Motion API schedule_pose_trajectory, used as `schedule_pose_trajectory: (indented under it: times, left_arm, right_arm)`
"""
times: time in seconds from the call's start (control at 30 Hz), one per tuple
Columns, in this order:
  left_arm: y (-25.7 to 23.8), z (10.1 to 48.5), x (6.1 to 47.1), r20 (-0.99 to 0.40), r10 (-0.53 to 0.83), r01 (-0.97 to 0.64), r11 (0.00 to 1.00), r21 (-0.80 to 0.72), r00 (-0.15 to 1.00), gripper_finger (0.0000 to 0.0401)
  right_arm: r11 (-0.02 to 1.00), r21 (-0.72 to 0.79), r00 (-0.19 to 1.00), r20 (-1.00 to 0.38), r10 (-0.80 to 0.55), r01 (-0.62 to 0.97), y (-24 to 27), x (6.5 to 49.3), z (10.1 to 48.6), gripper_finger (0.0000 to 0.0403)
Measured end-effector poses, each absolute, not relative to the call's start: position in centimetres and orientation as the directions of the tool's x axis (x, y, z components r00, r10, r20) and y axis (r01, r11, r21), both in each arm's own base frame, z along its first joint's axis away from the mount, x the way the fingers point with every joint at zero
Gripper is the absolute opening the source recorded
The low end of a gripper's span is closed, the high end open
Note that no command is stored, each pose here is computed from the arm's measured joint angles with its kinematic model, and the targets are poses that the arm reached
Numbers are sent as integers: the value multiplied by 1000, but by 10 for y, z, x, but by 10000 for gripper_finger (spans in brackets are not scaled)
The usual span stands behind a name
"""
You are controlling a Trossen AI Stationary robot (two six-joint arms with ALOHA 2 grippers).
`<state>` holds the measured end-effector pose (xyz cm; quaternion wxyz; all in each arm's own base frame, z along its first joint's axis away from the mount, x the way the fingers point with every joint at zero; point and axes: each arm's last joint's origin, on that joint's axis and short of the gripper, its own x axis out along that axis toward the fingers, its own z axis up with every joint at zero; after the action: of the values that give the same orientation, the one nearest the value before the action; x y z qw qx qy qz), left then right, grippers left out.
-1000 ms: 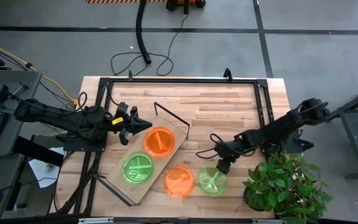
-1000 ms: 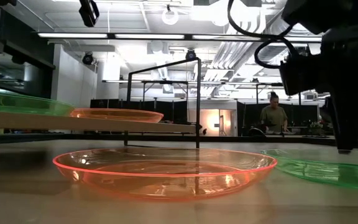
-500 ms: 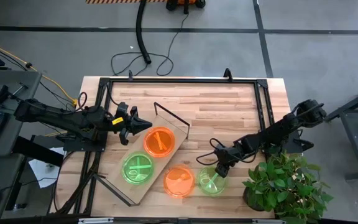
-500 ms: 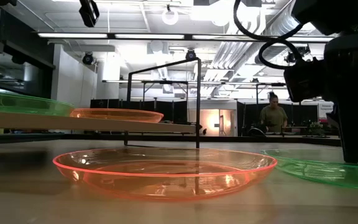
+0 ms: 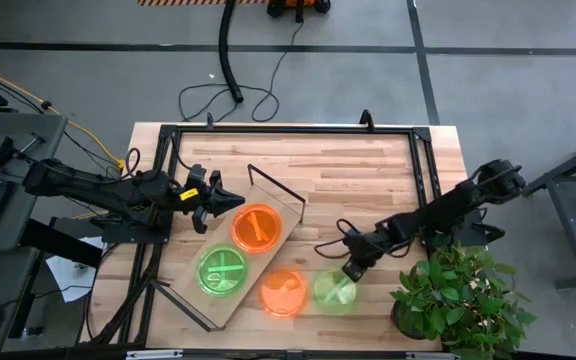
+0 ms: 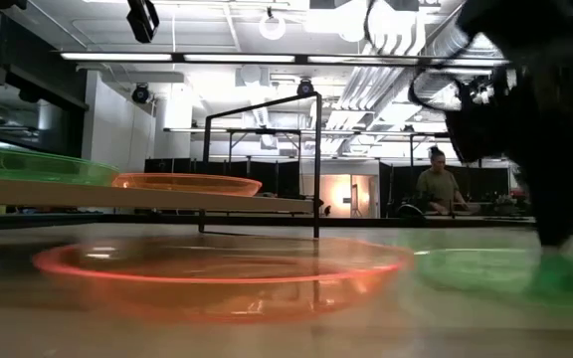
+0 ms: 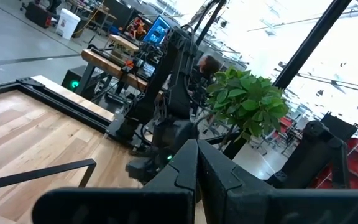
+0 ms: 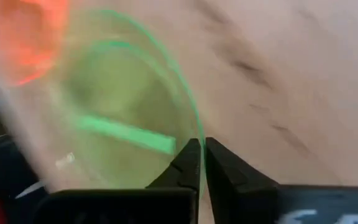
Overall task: Place and stack plates onto a shelf
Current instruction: Stack the green plate on top of the other green plates on the shelf
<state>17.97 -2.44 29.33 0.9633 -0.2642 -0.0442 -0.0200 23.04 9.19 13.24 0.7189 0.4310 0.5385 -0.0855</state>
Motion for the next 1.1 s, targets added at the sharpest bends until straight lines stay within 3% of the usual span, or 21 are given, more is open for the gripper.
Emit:
schedule_pose_trajectory:
  times: [0.23, 0.63, 1.1]
  left_arm:
    - [-24, 294, 180, 98, -15, 63, 859, -507, 995, 0]
    - [-23, 293, 180, 97, 26, 28, 860, -510, 995, 0]
    - [-23, 300, 179, 167, 43, 41, 880, -472, 985, 0]
  right_arm:
    - [613, 721, 569, -665, 484, 322, 83, 240, 170, 0]
    - [566, 804, 678, -519, 521, 181, 78, 240, 199, 0]
    - [498, 839, 924, -341, 171, 218, 81, 266, 218, 0]
